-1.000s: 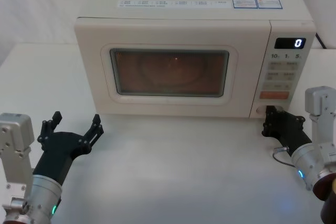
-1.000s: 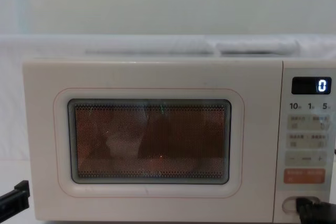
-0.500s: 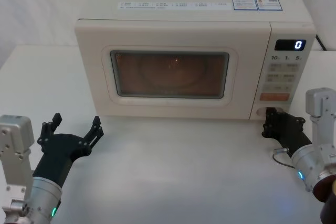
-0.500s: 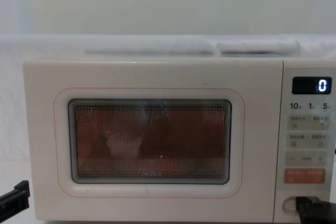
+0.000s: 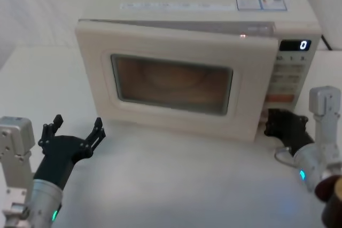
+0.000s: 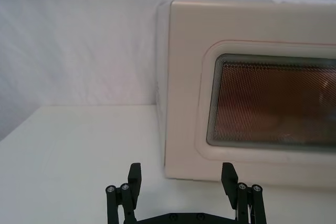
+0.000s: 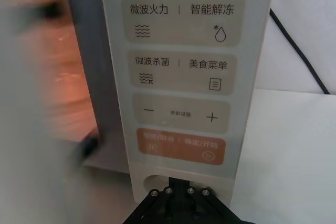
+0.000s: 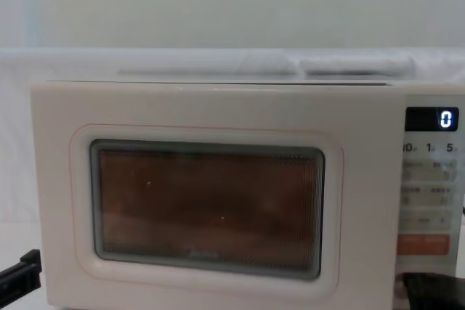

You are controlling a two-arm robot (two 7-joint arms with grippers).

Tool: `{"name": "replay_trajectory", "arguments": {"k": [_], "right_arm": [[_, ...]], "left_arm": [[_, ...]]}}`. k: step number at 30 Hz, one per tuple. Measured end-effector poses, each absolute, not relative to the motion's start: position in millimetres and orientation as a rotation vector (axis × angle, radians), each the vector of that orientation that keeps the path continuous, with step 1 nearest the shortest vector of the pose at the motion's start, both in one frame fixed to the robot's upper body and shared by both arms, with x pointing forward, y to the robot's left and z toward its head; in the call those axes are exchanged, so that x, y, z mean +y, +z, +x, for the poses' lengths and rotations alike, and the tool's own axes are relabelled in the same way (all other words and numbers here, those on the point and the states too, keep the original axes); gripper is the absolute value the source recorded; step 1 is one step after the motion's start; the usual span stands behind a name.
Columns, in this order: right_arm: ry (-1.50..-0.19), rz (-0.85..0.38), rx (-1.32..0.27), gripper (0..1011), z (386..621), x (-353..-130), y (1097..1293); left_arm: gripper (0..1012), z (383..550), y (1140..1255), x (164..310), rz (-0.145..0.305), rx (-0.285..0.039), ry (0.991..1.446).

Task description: Press the button to open the microwave door with one hand; close the microwave door with the other hand.

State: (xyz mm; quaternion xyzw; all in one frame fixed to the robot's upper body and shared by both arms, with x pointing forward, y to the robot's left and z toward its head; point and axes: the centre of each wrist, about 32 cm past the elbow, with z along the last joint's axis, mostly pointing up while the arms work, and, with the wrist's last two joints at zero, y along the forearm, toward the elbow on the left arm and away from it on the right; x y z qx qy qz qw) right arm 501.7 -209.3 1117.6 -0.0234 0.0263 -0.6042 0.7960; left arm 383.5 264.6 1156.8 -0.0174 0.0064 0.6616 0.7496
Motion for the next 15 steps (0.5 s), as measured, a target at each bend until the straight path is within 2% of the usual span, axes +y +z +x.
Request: {"name": "replay_trajectory", "arguments": {"k": [15], "right_arm": [[-1.291,-0.054,0.055,0,499.6,-209.7,1118.1]], "left_arm": [[1001,383.5,1156.8,264.5,-0.038,0.014,1.446]]}}
